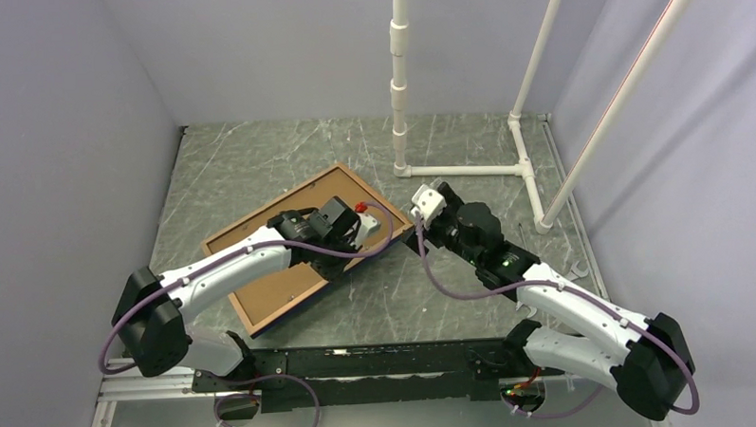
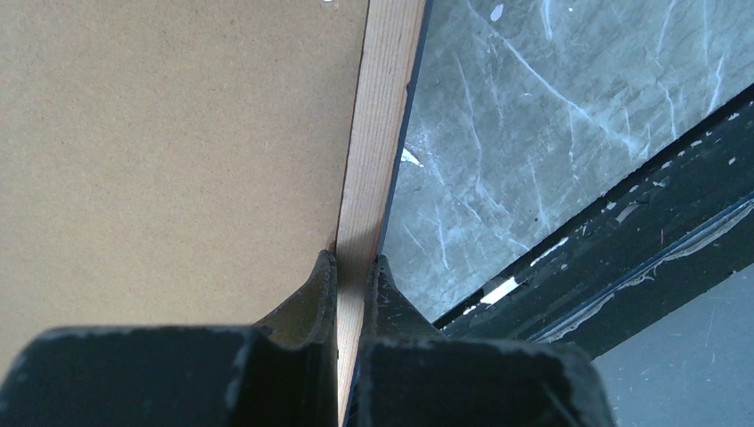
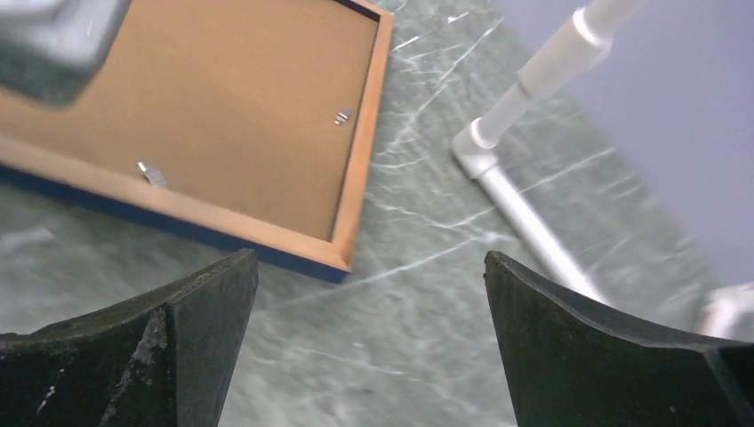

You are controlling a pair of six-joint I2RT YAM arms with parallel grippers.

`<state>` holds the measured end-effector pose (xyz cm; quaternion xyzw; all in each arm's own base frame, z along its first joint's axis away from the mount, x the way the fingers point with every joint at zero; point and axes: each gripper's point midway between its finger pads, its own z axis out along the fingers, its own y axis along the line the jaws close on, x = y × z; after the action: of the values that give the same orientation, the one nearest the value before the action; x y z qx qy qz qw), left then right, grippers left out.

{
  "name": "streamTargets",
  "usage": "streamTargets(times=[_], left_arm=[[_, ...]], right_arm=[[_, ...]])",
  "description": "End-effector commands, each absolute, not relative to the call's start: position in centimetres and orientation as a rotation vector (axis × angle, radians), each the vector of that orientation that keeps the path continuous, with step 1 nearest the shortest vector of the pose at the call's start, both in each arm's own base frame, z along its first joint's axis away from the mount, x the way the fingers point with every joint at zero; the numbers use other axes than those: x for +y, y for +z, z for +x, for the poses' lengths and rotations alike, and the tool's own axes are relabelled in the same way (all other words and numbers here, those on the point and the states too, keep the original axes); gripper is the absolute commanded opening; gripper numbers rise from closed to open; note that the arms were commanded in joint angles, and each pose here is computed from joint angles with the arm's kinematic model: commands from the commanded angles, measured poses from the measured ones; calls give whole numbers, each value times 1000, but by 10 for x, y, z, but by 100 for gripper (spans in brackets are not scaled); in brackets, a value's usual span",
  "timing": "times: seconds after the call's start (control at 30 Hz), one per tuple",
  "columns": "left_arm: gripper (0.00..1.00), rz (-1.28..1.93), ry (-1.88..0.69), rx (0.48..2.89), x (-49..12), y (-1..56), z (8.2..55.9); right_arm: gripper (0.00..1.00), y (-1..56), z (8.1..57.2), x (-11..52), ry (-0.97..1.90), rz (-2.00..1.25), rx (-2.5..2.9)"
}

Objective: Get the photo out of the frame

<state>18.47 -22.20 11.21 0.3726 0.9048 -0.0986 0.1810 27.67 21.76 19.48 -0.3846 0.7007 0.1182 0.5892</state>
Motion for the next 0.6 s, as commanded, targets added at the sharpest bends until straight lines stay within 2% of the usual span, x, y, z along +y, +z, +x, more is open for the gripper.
streamTargets(times=[0.0, 0.13, 0.27, 0.57], left_arm=[[0, 1026, -346, 2482, -226, 134, 184], [0, 1026, -366, 2464, -228, 136, 185], [0, 1025, -361, 2457, -228, 140, 187], [0, 1030, -363, 2452, -229, 143, 189]], right_arm=[[100, 206, 273, 210, -29, -1282, 1299], [100, 197, 266, 222, -50, -1450, 1199], [100, 175, 236, 250, -27, -1611, 1094], [99, 140, 225, 278, -120, -1761, 955]])
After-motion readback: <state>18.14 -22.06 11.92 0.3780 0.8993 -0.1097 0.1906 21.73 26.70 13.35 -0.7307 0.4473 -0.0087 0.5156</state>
